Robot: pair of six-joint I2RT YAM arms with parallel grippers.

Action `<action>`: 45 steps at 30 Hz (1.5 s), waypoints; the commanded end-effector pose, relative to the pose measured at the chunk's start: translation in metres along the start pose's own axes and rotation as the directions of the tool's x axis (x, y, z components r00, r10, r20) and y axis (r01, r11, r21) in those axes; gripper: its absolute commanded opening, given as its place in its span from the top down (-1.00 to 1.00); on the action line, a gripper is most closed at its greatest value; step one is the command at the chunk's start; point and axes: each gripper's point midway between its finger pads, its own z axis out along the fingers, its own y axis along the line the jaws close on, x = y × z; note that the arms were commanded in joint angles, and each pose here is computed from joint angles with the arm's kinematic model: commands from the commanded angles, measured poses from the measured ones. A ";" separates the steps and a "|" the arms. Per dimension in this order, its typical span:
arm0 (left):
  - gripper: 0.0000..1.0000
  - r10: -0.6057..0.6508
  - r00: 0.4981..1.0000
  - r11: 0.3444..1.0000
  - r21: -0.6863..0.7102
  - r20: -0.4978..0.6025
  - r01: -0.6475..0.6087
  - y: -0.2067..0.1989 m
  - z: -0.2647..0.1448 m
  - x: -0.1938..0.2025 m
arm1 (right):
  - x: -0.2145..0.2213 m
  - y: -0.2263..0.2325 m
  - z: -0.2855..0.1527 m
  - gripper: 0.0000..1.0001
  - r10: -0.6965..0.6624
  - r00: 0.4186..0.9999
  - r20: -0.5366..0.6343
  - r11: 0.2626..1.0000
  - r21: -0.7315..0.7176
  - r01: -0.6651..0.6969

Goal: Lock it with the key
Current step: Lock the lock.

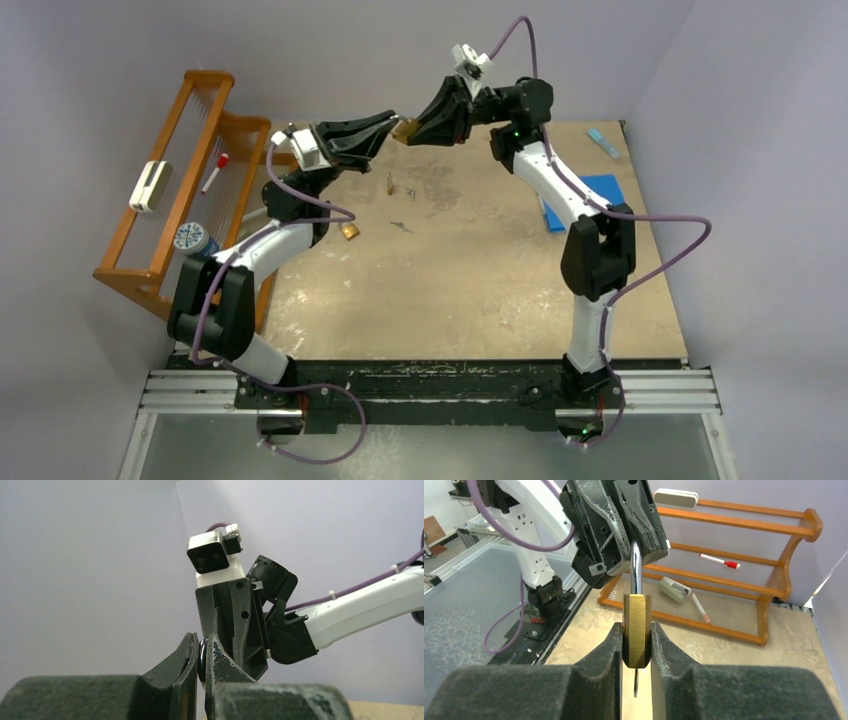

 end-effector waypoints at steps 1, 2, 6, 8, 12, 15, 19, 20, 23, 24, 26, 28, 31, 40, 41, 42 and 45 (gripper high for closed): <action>1.00 -0.375 0.884 0.920 0.006 -0.280 0.392 -0.044 -0.030 0.119 | -0.087 0.074 0.049 1.00 -0.265 0.954 0.142 0.952 -0.117 0.282; 1.00 -0.381 0.879 0.917 0.003 -0.287 0.398 -0.045 -0.032 0.123 | -0.088 0.074 0.048 1.00 -0.268 0.953 0.140 0.951 -0.118 0.285; 1.00 -0.368 0.866 0.926 -0.046 -0.339 0.375 -0.042 -0.043 0.141 | -0.092 0.075 0.046 1.00 -0.287 0.949 0.133 0.948 -0.104 0.302; 1.00 -0.353 0.852 0.933 -0.082 -0.387 0.349 -0.037 -0.048 0.153 | -0.097 0.077 0.046 1.00 -0.302 0.944 0.132 0.944 -0.096 0.315; 1.00 -0.339 0.839 0.940 -0.109 -0.426 0.324 -0.035 -0.049 0.167 | -0.108 0.077 0.046 1.00 -0.326 0.936 0.134 0.936 -0.092 0.339; 1.00 -0.334 0.825 0.942 -0.124 -0.455 0.312 -0.035 -0.050 0.177 | -0.114 0.077 0.047 1.00 -0.338 0.930 0.140 0.931 -0.094 0.353; 1.00 -0.324 0.804 0.946 -0.150 -0.499 0.289 -0.032 -0.056 0.193 | -0.122 0.078 0.048 1.00 -0.353 0.923 0.150 0.925 -0.093 0.369; 1.00 -0.327 0.800 0.945 -0.152 -0.503 0.290 -0.031 -0.057 0.196 | -0.125 0.078 0.048 1.00 -0.358 0.920 0.156 0.923 -0.089 0.375; 1.00 -0.341 0.789 0.940 -0.164 -0.512 0.300 -0.031 -0.058 0.206 | -0.135 0.076 0.049 1.00 -0.375 0.911 0.173 0.916 -0.078 0.393; 1.00 -0.344 0.786 0.939 -0.165 -0.514 0.303 -0.031 -0.058 0.208 | -0.136 0.075 0.050 1.00 -0.377 0.909 0.177 0.915 -0.078 0.395; 1.00 -0.350 0.777 0.937 -0.177 -0.524 0.302 -0.030 -0.060 0.214 | -0.139 0.073 0.051 1.00 -0.379 0.907 0.186 0.914 -0.079 0.398; 1.00 -0.354 0.762 0.935 -0.188 -0.542 0.301 -0.030 -0.063 0.222 | -0.141 0.071 0.052 1.00 -0.378 0.905 0.194 0.914 -0.080 0.399; 1.00 -0.358 0.741 0.933 -0.198 -0.568 0.299 -0.032 -0.068 0.237 | -0.145 0.071 0.053 1.00 -0.385 0.900 0.203 0.910 -0.080 0.407; 1.00 -0.402 0.685 0.914 -0.217 -0.608 0.344 -0.047 -0.072 0.274 | -0.158 0.075 0.053 1.00 -0.419 0.883 0.212 0.896 -0.060 0.440; 1.00 -0.406 0.677 0.911 -0.217 -0.614 0.349 -0.050 -0.073 0.279 | -0.160 0.076 0.054 1.00 -0.425 0.880 0.214 0.893 -0.058 0.445; 1.00 -0.410 0.670 0.909 -0.219 -0.619 0.354 -0.052 -0.073 0.282 | -0.162 0.076 0.054 1.00 -0.429 0.877 0.215 0.891 -0.055 0.450; 1.00 -0.417 0.640 0.904 -0.222 -0.646 0.365 -0.061 -0.078 0.298 | -0.165 0.076 0.053 1.00 -0.440 0.872 0.215 0.887 -0.048 0.459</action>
